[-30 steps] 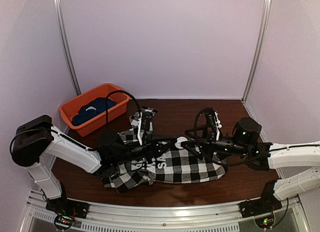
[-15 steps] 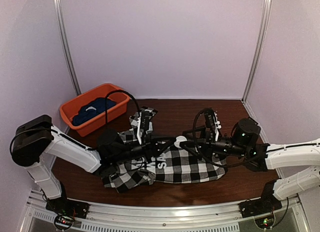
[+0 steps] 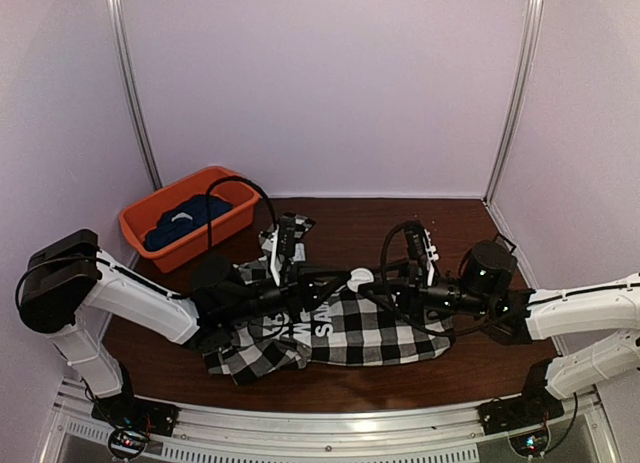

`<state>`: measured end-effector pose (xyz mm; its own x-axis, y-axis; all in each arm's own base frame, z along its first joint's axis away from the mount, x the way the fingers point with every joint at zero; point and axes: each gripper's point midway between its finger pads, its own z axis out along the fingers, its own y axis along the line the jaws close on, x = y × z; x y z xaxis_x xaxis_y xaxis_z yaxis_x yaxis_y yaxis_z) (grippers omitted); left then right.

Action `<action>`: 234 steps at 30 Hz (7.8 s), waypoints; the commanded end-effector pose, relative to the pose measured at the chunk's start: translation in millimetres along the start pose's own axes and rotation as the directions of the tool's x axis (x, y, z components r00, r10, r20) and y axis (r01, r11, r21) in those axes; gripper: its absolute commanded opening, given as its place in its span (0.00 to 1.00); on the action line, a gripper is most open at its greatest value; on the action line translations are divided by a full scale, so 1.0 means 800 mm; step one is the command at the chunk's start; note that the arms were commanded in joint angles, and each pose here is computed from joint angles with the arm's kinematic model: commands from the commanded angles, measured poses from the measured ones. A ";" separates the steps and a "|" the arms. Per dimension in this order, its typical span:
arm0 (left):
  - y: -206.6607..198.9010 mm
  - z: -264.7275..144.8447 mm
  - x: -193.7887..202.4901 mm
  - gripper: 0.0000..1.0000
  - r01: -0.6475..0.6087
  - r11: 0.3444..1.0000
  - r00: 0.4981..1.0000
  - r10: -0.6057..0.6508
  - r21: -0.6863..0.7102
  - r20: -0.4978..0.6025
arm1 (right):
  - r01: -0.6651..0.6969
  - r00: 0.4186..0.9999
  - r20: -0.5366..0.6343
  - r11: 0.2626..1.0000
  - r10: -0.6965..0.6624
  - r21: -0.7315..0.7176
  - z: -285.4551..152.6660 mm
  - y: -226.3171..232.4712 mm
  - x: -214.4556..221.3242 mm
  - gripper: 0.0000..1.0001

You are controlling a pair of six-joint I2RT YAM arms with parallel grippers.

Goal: Pin the brooch onto the clothing
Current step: Pass from the left arm to the right, then pass from the right arm to the left, then pass from the left arm to the right

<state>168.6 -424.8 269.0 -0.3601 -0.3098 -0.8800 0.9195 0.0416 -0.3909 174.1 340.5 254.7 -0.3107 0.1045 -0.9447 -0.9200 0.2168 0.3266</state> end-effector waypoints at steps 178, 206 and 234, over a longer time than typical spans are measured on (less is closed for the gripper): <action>-0.013 -0.014 -0.036 0.00 -0.090 0.976 0.962 0.136 0.196 -0.236 | 0.040 0.998 0.032 0.966 -0.050 0.256 -0.038 -0.008 -0.039 0.78; -0.023 -0.018 -0.060 0.00 -0.101 0.974 0.972 0.140 0.204 -0.186 | 0.025 0.997 0.059 0.881 -0.059 0.472 -0.076 -0.054 -0.028 0.83; -0.011 -0.029 -0.095 0.00 -0.132 0.980 0.979 0.153 0.148 -0.136 | 0.121 0.989 -0.003 0.801 -0.147 0.586 -0.084 -0.060 -0.085 0.86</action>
<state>181.7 -387.6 315.9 -0.2720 -0.1226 -0.9545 0.9619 -0.0627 -0.2660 220.6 268.6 298.7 -0.2046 0.0924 -0.9745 -0.6633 0.7190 0.2074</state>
